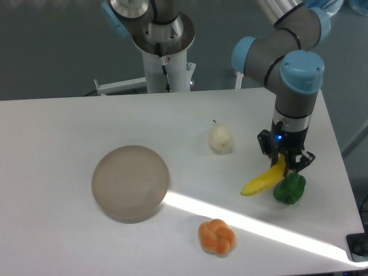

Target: Pick up the banana from the table

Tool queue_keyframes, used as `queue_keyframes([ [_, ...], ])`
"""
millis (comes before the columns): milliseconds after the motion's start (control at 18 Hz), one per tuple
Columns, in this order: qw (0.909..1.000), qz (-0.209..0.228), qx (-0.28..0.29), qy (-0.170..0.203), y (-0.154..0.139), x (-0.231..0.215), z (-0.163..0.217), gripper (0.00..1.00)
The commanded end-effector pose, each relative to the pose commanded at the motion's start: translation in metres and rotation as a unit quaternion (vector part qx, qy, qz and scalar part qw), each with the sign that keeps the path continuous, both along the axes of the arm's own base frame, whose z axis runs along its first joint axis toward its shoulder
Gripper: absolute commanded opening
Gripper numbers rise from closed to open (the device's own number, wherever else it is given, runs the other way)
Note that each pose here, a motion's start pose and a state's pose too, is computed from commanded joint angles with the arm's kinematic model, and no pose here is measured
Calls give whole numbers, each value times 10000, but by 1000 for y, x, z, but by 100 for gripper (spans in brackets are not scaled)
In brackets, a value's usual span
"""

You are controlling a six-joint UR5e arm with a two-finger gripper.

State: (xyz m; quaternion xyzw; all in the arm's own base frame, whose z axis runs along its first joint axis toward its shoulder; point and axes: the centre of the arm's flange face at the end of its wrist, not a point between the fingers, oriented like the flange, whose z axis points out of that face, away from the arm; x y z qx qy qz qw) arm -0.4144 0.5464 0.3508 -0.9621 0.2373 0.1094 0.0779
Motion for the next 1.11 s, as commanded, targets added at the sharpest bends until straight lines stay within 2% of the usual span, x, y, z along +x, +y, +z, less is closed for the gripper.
queue_keyframes([
  [167,9996,124,-223,131,26,10,7,33],
  [278,9996,131,-207,137,32,8,9,33],
  [1111,9995,208,-176,143,41,8,3,33],
])
